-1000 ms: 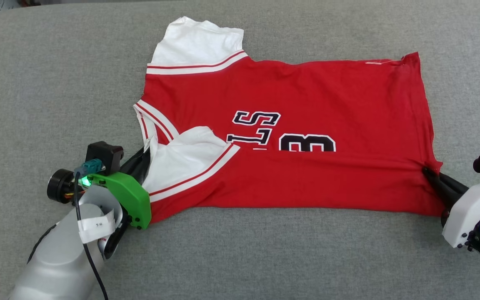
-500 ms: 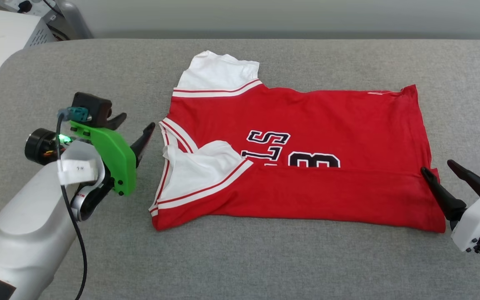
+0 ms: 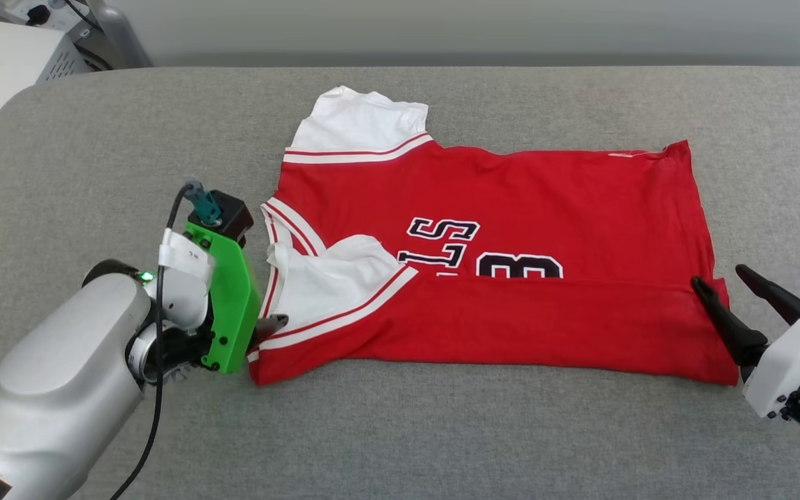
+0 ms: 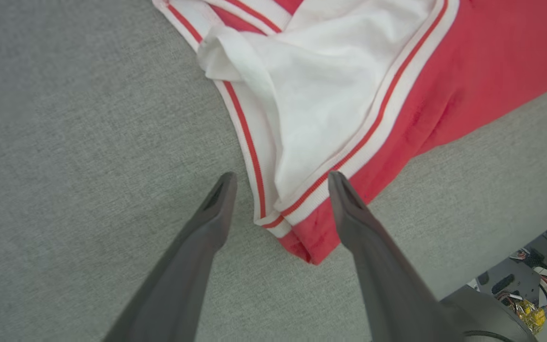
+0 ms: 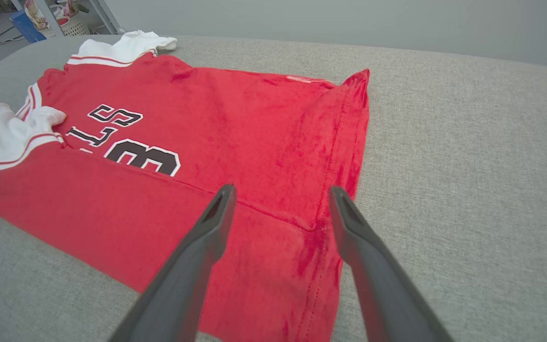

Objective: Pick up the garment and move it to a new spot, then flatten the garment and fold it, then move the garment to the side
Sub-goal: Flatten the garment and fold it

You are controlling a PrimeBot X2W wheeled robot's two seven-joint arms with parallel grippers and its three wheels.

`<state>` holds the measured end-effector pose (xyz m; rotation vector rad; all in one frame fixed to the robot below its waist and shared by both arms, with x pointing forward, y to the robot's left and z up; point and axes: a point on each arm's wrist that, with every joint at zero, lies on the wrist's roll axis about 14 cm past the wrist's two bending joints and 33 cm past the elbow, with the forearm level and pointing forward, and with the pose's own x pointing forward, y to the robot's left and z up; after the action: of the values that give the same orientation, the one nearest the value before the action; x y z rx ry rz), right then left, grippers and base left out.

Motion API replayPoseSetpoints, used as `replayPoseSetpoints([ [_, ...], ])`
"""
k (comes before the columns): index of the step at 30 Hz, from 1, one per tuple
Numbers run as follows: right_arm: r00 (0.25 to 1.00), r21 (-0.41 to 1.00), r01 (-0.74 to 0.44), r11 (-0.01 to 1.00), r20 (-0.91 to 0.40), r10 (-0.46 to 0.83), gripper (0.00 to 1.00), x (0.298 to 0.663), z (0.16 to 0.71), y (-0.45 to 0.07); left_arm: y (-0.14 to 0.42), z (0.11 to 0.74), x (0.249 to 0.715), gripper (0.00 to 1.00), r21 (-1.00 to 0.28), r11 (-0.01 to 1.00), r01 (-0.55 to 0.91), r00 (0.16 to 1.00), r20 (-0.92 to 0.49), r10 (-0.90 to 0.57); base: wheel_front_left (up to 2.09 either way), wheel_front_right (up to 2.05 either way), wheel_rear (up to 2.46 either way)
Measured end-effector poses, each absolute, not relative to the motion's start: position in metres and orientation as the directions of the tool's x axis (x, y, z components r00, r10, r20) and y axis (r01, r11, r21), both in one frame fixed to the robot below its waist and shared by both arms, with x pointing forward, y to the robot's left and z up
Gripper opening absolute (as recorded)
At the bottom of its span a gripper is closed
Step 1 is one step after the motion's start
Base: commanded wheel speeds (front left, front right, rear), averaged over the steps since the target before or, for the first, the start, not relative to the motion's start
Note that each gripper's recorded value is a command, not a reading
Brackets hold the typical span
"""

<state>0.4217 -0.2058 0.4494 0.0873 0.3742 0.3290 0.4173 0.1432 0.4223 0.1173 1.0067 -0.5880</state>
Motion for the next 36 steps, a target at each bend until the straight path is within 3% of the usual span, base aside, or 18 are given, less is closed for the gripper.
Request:
replayPoseSetpoints([
  [8,0.872,0.16,-0.274,0.948,-0.375,0.316,1.0,0.419,0.436,-0.209,0.157,0.374,0.397,1.0,-0.188,0.859,0.476,0.264,-0.901,-0.344,0.0,0.0,0.0],
  [15,0.868,0.168,-0.263,0.95,-0.389,0.309,1.0,0.42,0.429,-0.21,0.155,0.357,0.394,1.0,-0.215,0.861,0.462,0.218,-0.913,-0.345,0.0,0.0,0.0],
  [16,0.87,0.167,-0.263,0.95,-0.386,0.308,1.0,0.421,0.43,-0.211,0.155,0.357,0.394,0.35,-0.215,0.86,0.462,0.218,-0.913,-0.346,0.0,0.0,0.0],
  [17,0.871,0.164,-0.264,0.951,-0.382,0.308,1.0,0.422,0.432,-0.211,0.155,0.357,0.394,0.0,-0.215,0.86,0.463,0.224,-0.91,-0.348,0.0,0.0,0.0],
  [24,0.888,0.057,-0.303,0.951,-0.345,0.303,1.0,0.436,0.464,-0.224,0.146,0.372,0.4,0.0,-0.218,0.848,0.484,0.321,-0.857,-0.404,0.0,0.0,0.0],
  [28,0.865,-0.017,-0.33,0.944,-0.407,0.295,1.0,0.436,0.479,-0.236,0.148,0.387,0.404,0.0,-0.203,0.846,0.494,0.389,-0.818,-0.423,0.0,0.0,0.0],
  [31,0.819,-0.022,-0.352,0.936,-0.492,0.296,1.0,0.43,0.483,-0.24,0.151,0.404,0.411,0.0,-0.186,0.844,0.503,0.447,-0.78,-0.438,0.0,0.0,0.0],
  [36,0.651,0.034,-0.365,0.93,-0.705,0.281,1.0,0.405,0.455,-0.245,0.148,0.413,0.409,0.0,-0.185,0.834,0.52,0.467,-0.756,-0.459,0.0,0.0,0.0],
])
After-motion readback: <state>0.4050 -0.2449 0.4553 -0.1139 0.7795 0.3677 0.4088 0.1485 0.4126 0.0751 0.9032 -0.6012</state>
